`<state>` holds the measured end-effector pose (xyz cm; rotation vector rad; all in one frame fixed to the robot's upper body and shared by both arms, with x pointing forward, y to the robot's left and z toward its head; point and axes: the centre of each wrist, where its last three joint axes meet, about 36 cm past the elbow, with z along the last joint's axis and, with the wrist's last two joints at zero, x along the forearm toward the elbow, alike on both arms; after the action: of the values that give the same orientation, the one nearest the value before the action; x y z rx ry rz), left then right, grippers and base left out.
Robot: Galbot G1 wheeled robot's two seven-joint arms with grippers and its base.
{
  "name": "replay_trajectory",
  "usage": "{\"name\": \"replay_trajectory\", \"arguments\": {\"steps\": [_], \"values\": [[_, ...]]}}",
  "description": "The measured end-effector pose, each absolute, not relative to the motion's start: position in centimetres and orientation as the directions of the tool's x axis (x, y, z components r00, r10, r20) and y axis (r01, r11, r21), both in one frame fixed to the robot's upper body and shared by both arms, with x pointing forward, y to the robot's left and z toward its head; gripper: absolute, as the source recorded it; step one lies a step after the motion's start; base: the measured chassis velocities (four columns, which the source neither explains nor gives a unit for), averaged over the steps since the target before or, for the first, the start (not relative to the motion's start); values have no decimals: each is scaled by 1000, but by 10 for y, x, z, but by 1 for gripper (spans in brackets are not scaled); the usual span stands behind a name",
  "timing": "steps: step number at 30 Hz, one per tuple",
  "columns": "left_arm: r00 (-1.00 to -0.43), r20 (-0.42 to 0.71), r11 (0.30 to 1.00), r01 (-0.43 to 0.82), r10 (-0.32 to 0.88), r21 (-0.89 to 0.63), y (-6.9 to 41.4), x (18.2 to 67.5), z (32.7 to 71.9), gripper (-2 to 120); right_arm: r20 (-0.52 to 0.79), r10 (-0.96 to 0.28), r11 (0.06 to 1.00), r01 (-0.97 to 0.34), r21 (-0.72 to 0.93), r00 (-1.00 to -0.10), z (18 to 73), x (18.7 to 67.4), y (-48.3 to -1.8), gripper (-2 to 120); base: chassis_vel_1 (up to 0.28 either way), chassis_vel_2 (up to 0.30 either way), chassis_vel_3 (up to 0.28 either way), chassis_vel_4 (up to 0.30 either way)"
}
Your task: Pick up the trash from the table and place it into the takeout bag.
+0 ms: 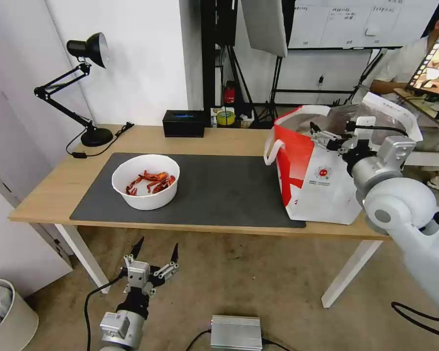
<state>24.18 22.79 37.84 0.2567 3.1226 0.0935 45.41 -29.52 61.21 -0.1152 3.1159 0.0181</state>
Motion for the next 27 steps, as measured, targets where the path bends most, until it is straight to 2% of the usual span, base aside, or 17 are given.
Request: {"name": "replay_trajectory", "arguments": {"steps": [3, 7, 9, 11, 14, 27], "values": [[-987, -2, 985, 161, 161, 62, 229, 243, 378, 100, -45, -105, 994, -106, 30, -993, 613, 451, -292, 100, 0, 0, 0, 0], [-988, -10, 987, 152, 153, 59, 231, 247, 380, 100, -89, -211, 975, -217, 54, -973, 610, 436, -279, 100, 0, 0, 0, 0], [-988, -11, 987, 152, 153, 59, 231, 247, 380, 100, -90, -216, 974, -221, 54, -972, 610, 435, -278, 100, 0, 0, 0, 0], [-989, -14, 987, 146, 148, 62, 235, 248, 381, 100, -102, -286, 955, -292, 51, -953, 599, 420, -267, 100, 0, 0, 0, 0], [-989, -15, 987, 144, 145, 65, 237, 249, 382, 100, -94, -324, 943, -329, 46, -941, 587, 409, -262, 100, 0, 0, 0, 0], [-990, -32, 989, 134, 136, 61, 238, 253, 385, 100, -37, -343, 938, -344, 32, -939, 516, 351, -239, 100, 0, 0, 0, 0]]}}
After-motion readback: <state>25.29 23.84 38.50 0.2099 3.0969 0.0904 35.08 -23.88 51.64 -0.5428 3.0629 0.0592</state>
